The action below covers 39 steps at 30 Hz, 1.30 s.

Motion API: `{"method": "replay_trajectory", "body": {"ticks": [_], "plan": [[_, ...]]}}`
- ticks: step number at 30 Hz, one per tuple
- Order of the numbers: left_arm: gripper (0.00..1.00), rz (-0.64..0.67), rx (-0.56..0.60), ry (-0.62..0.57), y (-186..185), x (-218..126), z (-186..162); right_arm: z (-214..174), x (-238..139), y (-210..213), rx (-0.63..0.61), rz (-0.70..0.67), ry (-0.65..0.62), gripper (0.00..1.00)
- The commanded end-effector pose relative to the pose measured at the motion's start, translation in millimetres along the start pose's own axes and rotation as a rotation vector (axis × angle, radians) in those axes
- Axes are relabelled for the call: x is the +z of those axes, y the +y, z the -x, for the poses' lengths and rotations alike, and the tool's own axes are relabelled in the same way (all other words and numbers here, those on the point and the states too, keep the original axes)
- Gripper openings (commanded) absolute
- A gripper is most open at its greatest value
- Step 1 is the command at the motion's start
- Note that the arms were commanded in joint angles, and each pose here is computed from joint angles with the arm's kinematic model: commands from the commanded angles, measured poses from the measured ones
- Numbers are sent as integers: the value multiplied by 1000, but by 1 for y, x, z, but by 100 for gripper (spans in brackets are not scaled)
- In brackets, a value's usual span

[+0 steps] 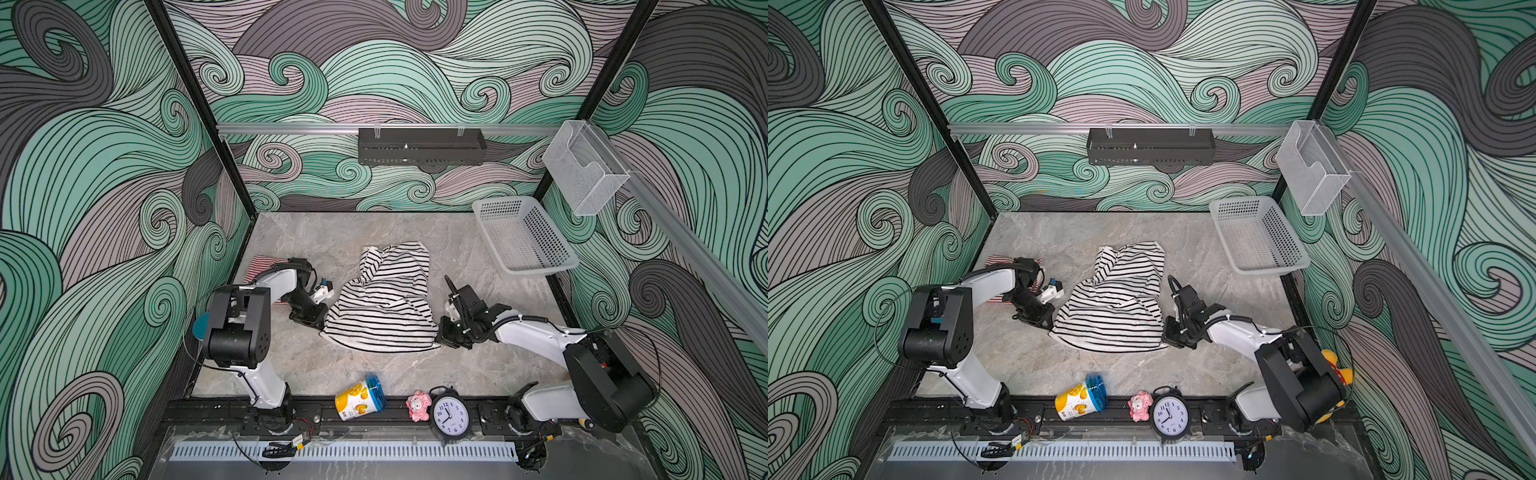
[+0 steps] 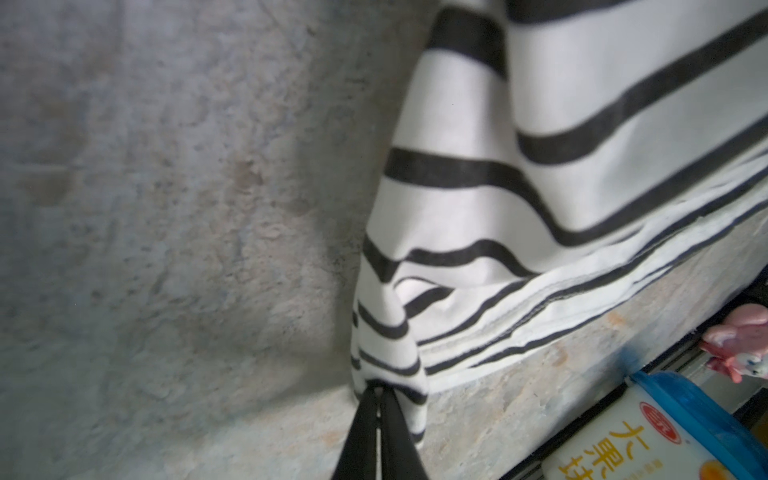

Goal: Fold and stack the tank tops

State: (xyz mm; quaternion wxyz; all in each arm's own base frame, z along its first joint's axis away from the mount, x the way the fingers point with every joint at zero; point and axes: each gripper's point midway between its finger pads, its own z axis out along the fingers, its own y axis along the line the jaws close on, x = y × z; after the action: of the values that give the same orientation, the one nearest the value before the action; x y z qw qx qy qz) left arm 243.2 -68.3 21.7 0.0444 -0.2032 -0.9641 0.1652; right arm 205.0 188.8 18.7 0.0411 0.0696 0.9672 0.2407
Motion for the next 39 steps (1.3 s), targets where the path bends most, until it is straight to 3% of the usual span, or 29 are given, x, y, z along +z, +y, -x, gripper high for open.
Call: {"method": "replay_trajectory", "body": {"ticks": [1,5,9,17,39], "plan": [[3,20,16,6,-1,-6,-3,-1,2,-2,20,0,7,0],[0,46,21,-8,3,-9,-2,-2,2,-2,19,-1,8,0],[15,13,14,13,-1,-5,-4,-2,1,-3,18,-2,6,0],[27,5,16,-16,-5,-11,-2,-2,2,-3,17,-2,9,0],[30,-31,18,58,-4,4,-11,1,1,1,11,1,9,0]]}}
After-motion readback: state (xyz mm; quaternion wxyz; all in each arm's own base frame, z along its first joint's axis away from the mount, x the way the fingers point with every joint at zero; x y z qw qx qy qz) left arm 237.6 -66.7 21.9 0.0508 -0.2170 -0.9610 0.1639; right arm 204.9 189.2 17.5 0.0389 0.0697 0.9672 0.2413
